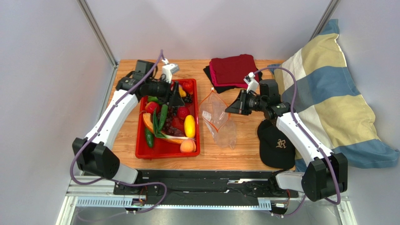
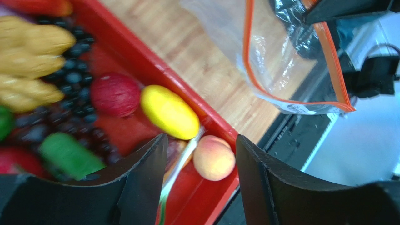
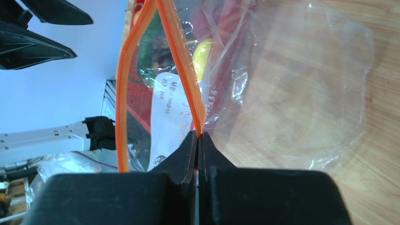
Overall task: Place the food in the zip-top bag and seal the zipper
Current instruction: Open the zipper of the food storage bag, then pick up the fake food from the bin.
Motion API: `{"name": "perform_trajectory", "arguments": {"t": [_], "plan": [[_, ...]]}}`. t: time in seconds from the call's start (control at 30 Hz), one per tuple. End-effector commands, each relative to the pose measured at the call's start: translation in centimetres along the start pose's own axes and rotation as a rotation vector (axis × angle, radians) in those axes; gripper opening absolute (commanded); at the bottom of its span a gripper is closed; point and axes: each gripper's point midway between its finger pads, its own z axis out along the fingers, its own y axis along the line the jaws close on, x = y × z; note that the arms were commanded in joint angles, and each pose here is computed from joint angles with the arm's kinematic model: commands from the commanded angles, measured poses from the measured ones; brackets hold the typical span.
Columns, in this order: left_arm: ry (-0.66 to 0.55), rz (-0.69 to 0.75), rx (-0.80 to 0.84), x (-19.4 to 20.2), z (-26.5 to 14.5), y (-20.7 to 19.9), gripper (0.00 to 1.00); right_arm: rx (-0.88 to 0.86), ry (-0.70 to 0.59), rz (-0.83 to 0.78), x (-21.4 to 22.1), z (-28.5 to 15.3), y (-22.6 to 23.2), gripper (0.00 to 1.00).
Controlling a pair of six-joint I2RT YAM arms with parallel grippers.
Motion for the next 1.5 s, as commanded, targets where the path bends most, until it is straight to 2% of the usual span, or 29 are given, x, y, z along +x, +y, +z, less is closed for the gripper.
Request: {"name": "perform_trajectory", "arguments": {"t": [0.0,0.13,0.37,0.43,0.47,0.5,0.63,0.77,0.83,0.93,0.97,1.03,1.07,1.13,1.17,1.2,1.3,1.47], "plan": [[-0.072,0.003,-0.072,0.1,-3.8,0.5,0.66,-0.03,-0.093,0.012,-2.5,0.5,0.8,0.0],[-0.045,-0.079,-0.253,2.7,-5.9,5.1,0.66,-0.016,-0.111,0.042,-2.7,0.6,0.5,0.0],[0.054,-0.189,-0.423,6.1,-8.2,10.2,0.61,-0.029,-0.127,0.06,-3.7,0.3,1.4,0.0],[0.049,-0.253,-0.472,6.8,-9.6,11.5,0.59,-0.032,-0.126,0.057,-3.7,0.3,1.5,0.0],[0.053,-0.294,-0.505,7.3,-10.4,12.3,0.53,-0.029,-0.127,0.055,-3.7,0.3,1.4,0.0],[0.065,-0.321,-0.524,7.7,-10.8,12.6,0.51,-0.031,-0.127,0.051,-3.7,0.2,1.5,0.0],[0.073,-0.505,-0.417,9.8,-10.6,11.5,0.51,-0.025,-0.123,0.048,-3.5,0.3,1.3,0.0],[0.107,-0.68,-0.397,12.8,-9.1,11.6,0.5,-0.024,-0.121,0.047,-3.6,0.3,1.2,0.0],[0.078,-0.676,-0.467,13.0,-9.3,12.6,0.5,-0.022,-0.121,0.039,-3.6,0.3,1.2,0.0],[0.033,-0.786,-0.565,13.7,-9.4,13.5,0.52,-0.016,-0.113,0.042,-3.4,0.4,1.0,0.0],[0.038,-0.821,-0.555,14.7,-8.8,13.1,0.55,-0.014,-0.112,0.044,-3.4,0.4,0.9,0.0],[-0.041,-0.815,-0.557,14.3,-8.7,12.8,0.61,-0.013,-0.109,0.043,-3.3,0.5,0.8,0.0],[-0.044,-0.847,-0.574,15.4,-8.3,12.8,0.63,-0.011,-0.106,0.045,-3.3,0.6,0.7,0.0],[-0.132,-0.83,-0.586,14.5,-8.0,12.7,0.68,-0.011,-0.102,0.048,-3.2,0.7,0.6,0.0],[-0.124,-0.867,-0.6,15.8,-7.4,12.7,0.68,-0.012,-0.104,0.045,-3.3,0.7,0.6,0.0],[-0.162,-0.875,-0.609,15.5,-7.2,13.0,0.68,-0.007,-0.1,0.046,-3.2,0.7,0.5,0.0],[-0.179,-0.893,-0.623,16.3,-6.5,13.2,0.67,-0.002,-0.097,0.041,-3.3,0.6,0.4,0.0],[-0.239,-0.942,-0.643,16.2,-5.9,14.4,0.59,-0.005,-0.085,0.05,-3.1,0.9,0.2,0.0]]}}
